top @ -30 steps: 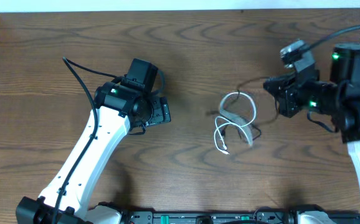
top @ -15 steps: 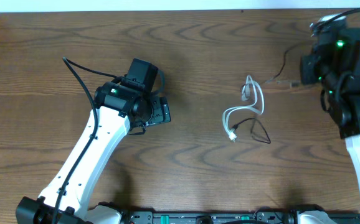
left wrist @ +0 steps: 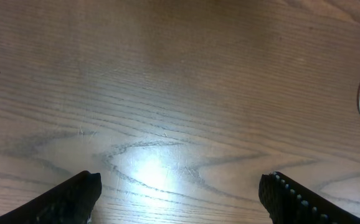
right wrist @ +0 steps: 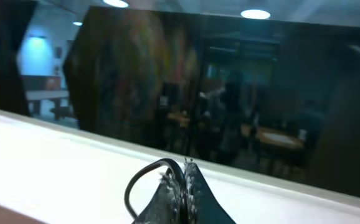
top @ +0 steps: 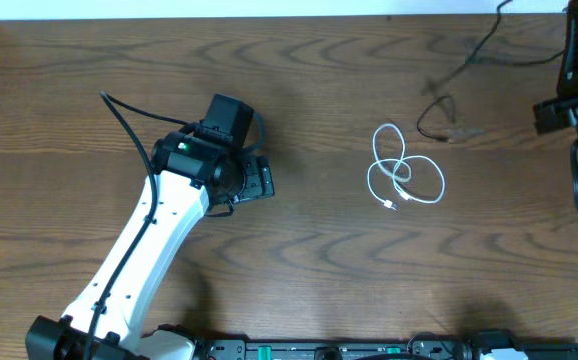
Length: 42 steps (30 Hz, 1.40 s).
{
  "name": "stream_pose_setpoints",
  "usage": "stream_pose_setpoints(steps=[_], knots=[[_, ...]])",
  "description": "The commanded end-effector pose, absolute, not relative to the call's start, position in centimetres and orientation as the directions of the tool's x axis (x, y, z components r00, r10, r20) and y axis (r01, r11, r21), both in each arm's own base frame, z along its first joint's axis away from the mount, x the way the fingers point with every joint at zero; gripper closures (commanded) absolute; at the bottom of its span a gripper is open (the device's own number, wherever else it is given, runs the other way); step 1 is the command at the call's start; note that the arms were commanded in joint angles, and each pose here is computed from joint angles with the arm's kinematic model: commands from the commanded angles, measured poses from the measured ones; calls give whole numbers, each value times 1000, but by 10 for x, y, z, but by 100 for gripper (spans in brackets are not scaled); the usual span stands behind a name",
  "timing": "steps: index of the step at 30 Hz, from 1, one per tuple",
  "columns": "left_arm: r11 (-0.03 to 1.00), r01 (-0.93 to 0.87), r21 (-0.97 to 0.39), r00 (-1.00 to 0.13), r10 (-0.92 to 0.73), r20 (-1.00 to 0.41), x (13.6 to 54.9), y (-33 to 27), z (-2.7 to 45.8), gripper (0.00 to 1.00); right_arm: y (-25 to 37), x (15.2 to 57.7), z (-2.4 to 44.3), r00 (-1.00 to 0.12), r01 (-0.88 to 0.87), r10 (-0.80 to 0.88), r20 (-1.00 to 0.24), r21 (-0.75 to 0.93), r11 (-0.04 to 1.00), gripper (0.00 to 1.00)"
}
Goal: Untangle cables
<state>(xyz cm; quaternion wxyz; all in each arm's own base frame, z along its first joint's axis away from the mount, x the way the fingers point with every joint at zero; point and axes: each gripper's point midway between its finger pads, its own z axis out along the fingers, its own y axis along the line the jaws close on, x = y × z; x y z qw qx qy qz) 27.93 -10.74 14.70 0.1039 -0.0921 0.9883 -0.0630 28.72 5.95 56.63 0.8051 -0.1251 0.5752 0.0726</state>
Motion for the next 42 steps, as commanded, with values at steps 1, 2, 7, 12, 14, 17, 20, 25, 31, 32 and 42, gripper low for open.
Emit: stream_pose_setpoints(steps=[1, 2, 7, 12, 14, 17, 20, 25, 31, 32, 42], knots=[[975, -184, -129, -960, -206, -192, 279, -103, 145, 14, 64, 294, 559, 296, -290, -14, -955, -104, 951, 99], [974, -184, -129, -960, -206, -192, 279, -103, 145, 14, 62, 296, 557, 290, -279, -21, -957, -106, 954, 99], [974, -184, -129, -960, -206, -192, 279, -103, 145, 14, 45, 307, 559, 297, -180, -27, -955, -84, 980, 99], [975, -184, -129, -960, -206, -191, 279, -103, 145, 14, -9, 314, 577, 357, 124, -74, -931, -31, 992, 99], [975, -184, -129, -960, -206, -191, 279, -103, 145, 14, -37, 312, 585, 391, 264, -74, -917, 35, 964, 99], [975, -184, -129, -960, -206, -191, 279, -103, 145, 14, -67, 308, 594, 442, 387, -84, -893, 106, 916, 99], [975, -184, -129, -960, -206, -191, 279, -103, 145, 14, -83, 306, 602, 489, 425, -89, -868, 148, 893, 99], [974, -184, -129, -960, -207, -191, 279, -103, 145, 14, -114, 314, 588, 465, 504, -76, -882, 193, 842, 99], [975, -184, -129, -960, -206, -191, 279, -103, 145, 14, -179, 328, 520, 226, 757, -66, -972, 132, 640, 99], [974, -184, -129, -960, -206, -191, 279, -103, 145, 14, -186, 330, 510, 188, 778, -61, -980, 111, 618, 99], [974, -184, -129, -960, -207, -191, 279, -103, 145, 14, -276, 346, 352, -264, 871, 181, -948, -153, 466, 99]])
